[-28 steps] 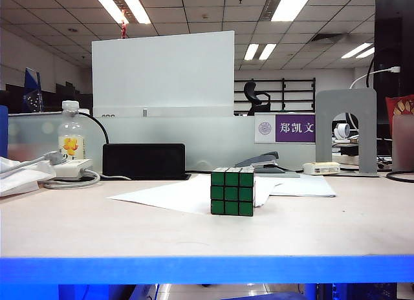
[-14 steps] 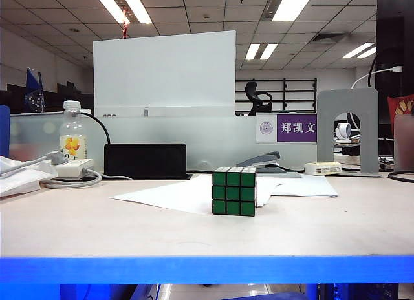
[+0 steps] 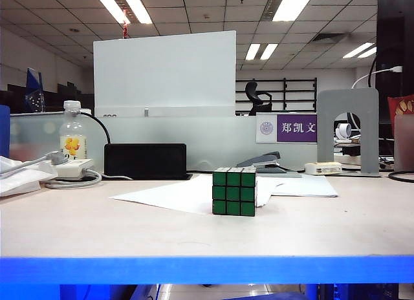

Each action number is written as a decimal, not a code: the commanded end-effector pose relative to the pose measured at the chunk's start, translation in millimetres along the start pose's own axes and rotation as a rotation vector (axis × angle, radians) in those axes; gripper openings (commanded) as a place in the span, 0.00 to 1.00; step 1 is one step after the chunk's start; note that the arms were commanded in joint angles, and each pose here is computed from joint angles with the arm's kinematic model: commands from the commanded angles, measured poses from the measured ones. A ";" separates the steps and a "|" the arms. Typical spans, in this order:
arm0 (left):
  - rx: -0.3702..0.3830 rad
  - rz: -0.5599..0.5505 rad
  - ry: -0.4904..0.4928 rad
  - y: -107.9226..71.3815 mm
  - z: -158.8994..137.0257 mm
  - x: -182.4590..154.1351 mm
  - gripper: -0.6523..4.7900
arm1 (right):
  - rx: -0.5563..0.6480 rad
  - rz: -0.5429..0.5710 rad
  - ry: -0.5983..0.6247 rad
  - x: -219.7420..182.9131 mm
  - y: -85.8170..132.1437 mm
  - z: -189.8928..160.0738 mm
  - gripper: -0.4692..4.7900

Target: Rotate the Rubik's Cube so that the bottom side is facing up.

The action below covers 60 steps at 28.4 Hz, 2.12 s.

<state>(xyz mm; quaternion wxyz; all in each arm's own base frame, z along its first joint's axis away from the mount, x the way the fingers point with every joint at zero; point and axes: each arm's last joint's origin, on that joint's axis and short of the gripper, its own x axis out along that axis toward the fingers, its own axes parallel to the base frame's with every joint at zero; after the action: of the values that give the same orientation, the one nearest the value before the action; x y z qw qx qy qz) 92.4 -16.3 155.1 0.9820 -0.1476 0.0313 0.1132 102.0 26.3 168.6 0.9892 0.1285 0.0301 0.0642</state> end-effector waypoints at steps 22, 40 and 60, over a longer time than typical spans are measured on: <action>0.219 -0.187 0.011 6.5 6.1 5.6 0.22 | 0.029 0.008 0.082 1.7 -16.5 -10.2 0.41; 0.220 -0.188 0.109 8.8 -2.7 5.3 0.22 | 0.031 0.002 0.106 1.4 -17.1 -12.5 0.41; 0.220 -0.188 0.109 8.8 -2.7 5.3 0.22 | 0.030 -0.213 -0.111 -10.3 -38.5 5.7 0.41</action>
<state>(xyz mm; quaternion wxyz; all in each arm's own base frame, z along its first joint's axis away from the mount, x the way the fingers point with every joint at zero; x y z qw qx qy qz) 95.8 -7.9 151.0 0.9960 -0.0466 0.0753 0.0088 96.6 -10.7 164.4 0.9891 0.1422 0.0033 -0.0369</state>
